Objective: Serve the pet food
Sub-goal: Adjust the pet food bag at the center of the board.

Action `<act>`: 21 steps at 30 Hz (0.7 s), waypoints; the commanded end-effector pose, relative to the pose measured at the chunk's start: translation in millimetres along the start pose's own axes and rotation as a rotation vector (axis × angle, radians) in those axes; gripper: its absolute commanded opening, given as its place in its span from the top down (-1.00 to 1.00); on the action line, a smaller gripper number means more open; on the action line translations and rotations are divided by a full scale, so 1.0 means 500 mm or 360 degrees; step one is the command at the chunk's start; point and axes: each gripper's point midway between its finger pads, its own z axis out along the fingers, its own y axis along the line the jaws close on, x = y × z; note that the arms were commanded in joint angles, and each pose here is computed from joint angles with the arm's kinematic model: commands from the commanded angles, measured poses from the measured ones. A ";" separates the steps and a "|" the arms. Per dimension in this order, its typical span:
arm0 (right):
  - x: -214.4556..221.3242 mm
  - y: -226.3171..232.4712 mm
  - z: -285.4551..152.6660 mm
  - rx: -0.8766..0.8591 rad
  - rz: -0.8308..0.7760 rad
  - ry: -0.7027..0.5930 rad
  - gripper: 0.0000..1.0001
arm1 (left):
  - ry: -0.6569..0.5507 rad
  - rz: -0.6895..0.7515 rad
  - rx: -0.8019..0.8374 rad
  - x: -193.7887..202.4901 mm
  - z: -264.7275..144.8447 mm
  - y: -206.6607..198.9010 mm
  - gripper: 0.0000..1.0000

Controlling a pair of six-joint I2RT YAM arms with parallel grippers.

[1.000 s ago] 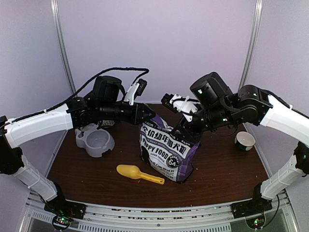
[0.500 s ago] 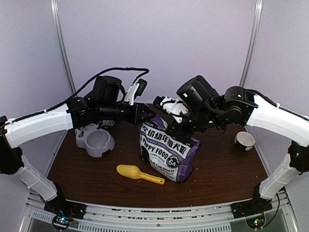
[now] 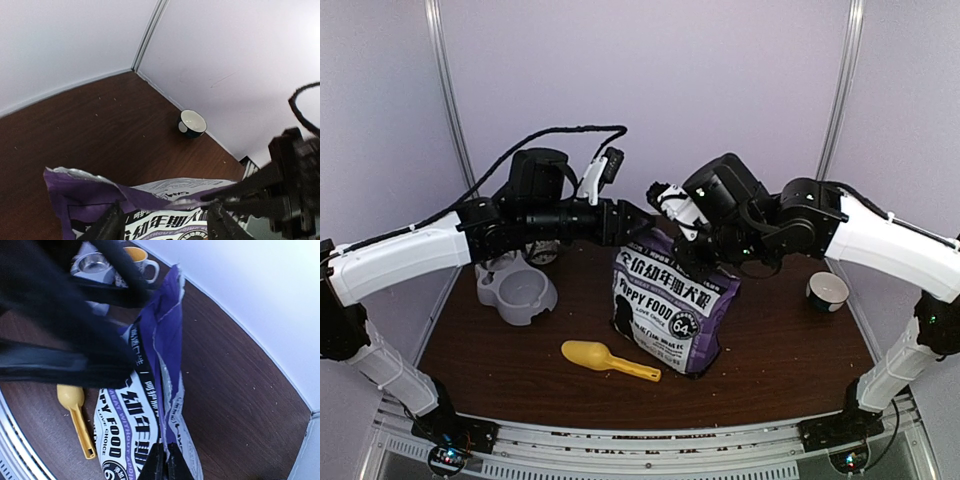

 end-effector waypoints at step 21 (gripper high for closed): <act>-0.053 -0.145 -0.110 -0.0132 0.0776 -0.0315 1.00 | -0.0313 0.0027 0.0091 -0.099 -0.058 -0.047 -0.49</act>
